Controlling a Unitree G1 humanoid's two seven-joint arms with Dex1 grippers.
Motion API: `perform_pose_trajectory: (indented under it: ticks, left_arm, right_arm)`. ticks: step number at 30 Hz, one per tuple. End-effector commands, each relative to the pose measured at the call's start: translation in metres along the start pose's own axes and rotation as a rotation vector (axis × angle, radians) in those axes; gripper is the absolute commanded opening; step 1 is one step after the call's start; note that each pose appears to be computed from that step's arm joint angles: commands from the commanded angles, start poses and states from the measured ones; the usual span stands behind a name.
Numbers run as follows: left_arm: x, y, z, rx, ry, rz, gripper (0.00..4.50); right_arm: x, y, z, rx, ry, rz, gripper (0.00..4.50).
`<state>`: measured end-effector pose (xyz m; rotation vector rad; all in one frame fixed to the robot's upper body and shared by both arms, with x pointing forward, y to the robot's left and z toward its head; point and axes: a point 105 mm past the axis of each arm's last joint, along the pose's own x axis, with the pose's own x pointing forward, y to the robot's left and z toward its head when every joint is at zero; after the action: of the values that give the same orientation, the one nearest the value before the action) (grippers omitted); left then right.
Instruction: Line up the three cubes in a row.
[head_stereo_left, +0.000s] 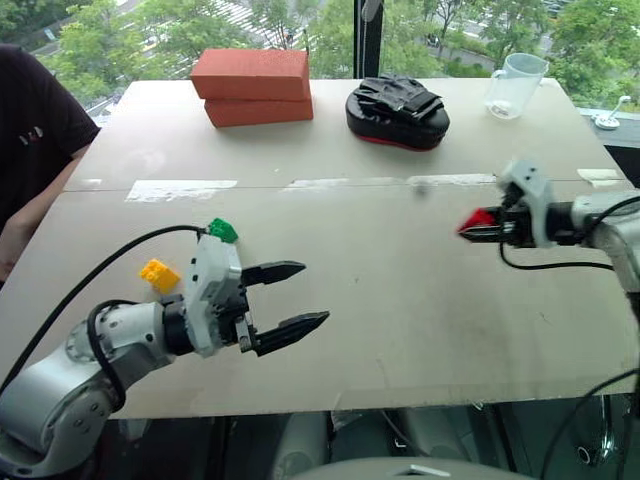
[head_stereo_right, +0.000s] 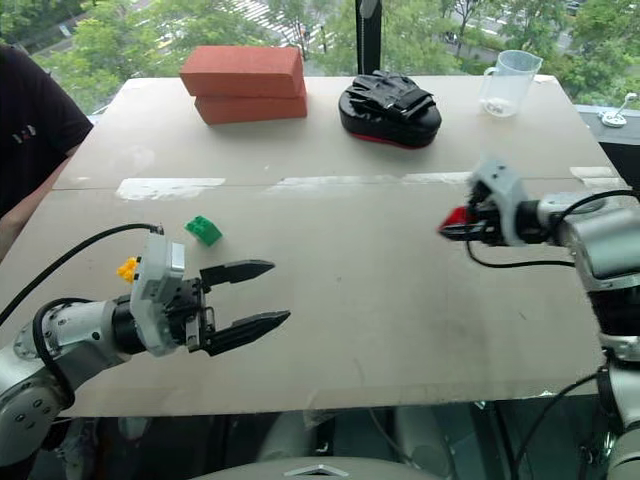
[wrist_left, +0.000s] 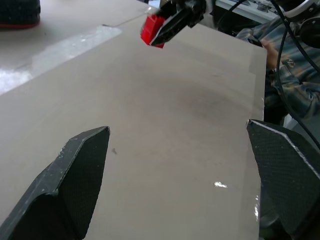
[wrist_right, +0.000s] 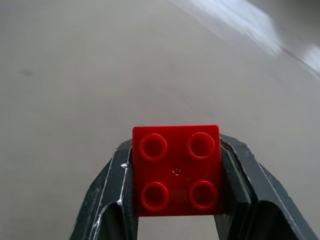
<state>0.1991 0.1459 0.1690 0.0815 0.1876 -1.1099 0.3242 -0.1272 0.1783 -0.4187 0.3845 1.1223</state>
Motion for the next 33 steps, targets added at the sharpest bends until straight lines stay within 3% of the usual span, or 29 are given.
perform_pose_trajectory:
  ticks: [1,5,15,29,30,31,32,33]
  left_arm:
    - [-0.008,-0.004,0.007,0.07,0.002,0.003,4.5]
    - [-0.012,-0.003,0.006,0.077,0.009,0.008,4.5]
    - [-0.016,-0.01,0.001,0.075,0.02,0.023,4.5]
    - [-0.017,-0.007,-0.001,0.077,0.017,0.029,4.5]
    - [-0.017,-0.007,-0.002,0.076,0.017,0.029,4.5]
    - [-0.017,-0.007,-0.002,0.075,0.017,0.029,4.5]
    - [-0.017,-0.007,-0.002,0.074,0.016,0.029,4.5]
    - [-0.017,-0.007,-0.003,0.074,0.016,0.029,4.5]
  right_arm:
    - [0.026,0.01,0.004,-0.22,0.075,0.078,1.37]
    - [0.045,0.0,0.0,-0.326,0.13,0.114,1.37]
    - [0.062,-0.017,-0.003,-0.362,0.179,0.158,1.37]
    - [0.063,-0.018,-0.015,-0.35,0.233,0.199,1.37]
    - [0.062,-0.017,-0.015,-0.349,0.234,0.203,2.24]
    - [0.062,-0.017,-0.015,-0.346,0.233,0.209,2.52]
    - [0.062,-0.016,-0.016,-0.345,0.232,0.215,2.52]
    - [0.062,-0.016,-0.016,-0.346,0.23,0.22,3.26]
